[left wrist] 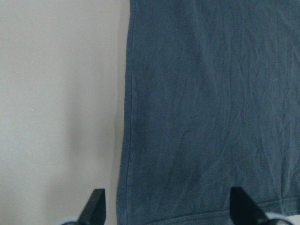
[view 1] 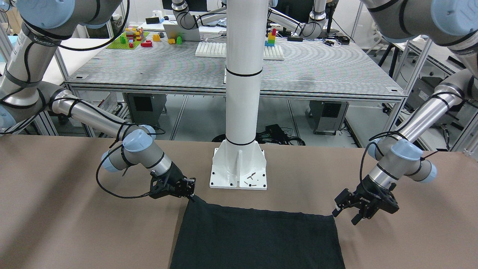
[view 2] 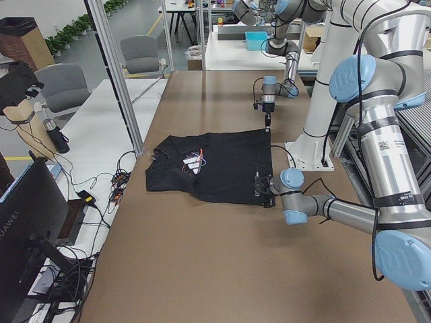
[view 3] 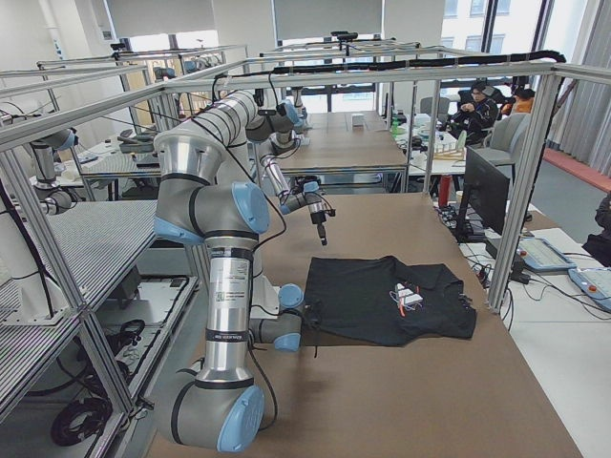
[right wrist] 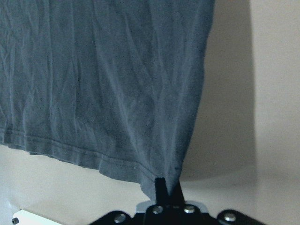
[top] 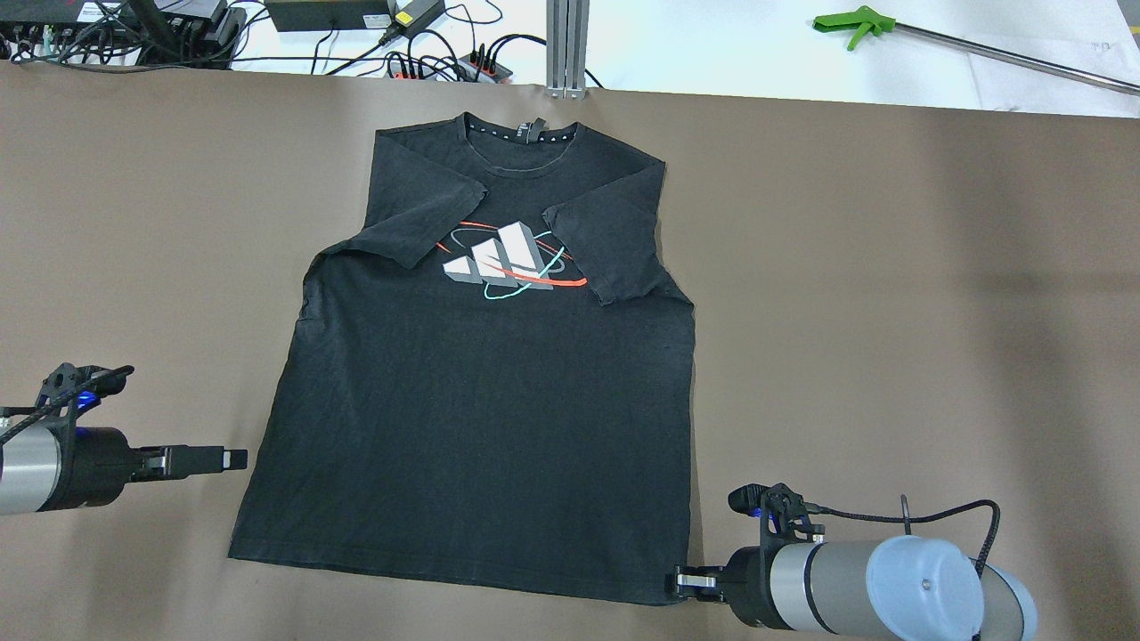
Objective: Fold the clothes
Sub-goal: 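Grasp the hem corners with both grippers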
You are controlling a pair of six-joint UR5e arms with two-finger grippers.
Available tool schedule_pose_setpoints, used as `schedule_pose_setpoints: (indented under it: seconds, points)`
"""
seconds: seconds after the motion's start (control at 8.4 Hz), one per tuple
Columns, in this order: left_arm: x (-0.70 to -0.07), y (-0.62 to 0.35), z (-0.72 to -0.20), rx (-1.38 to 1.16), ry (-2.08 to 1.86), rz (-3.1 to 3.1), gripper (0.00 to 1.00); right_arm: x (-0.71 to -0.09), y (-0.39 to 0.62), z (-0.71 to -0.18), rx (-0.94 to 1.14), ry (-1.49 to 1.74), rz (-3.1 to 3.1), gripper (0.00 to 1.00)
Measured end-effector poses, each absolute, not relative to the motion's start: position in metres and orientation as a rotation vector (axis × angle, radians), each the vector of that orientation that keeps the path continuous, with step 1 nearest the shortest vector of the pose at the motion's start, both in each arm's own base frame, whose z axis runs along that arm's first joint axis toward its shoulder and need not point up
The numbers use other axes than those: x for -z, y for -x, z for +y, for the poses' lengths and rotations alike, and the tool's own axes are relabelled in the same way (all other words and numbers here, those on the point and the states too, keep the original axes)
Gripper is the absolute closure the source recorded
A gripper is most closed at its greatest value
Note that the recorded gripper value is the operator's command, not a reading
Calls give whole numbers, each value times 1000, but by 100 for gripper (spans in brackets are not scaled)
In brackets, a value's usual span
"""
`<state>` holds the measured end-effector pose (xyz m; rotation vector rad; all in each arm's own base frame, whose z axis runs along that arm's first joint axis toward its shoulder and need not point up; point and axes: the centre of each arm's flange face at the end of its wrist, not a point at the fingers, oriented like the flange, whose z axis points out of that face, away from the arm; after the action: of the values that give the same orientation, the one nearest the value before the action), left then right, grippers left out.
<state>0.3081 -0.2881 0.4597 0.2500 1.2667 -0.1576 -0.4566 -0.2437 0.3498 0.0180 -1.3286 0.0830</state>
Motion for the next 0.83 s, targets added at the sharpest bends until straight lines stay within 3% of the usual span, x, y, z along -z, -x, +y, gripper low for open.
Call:
schedule_pose_setpoints:
  seconds: [0.36,0.83]
  points:
    - [-471,-354,-241,169,-274,1235,7,-349,453,-242,-77,-21,-1352,100]
    - [-488,-367,-228,172,-279,1201,8,-349,452,-243,-78,-23,-1354,100]
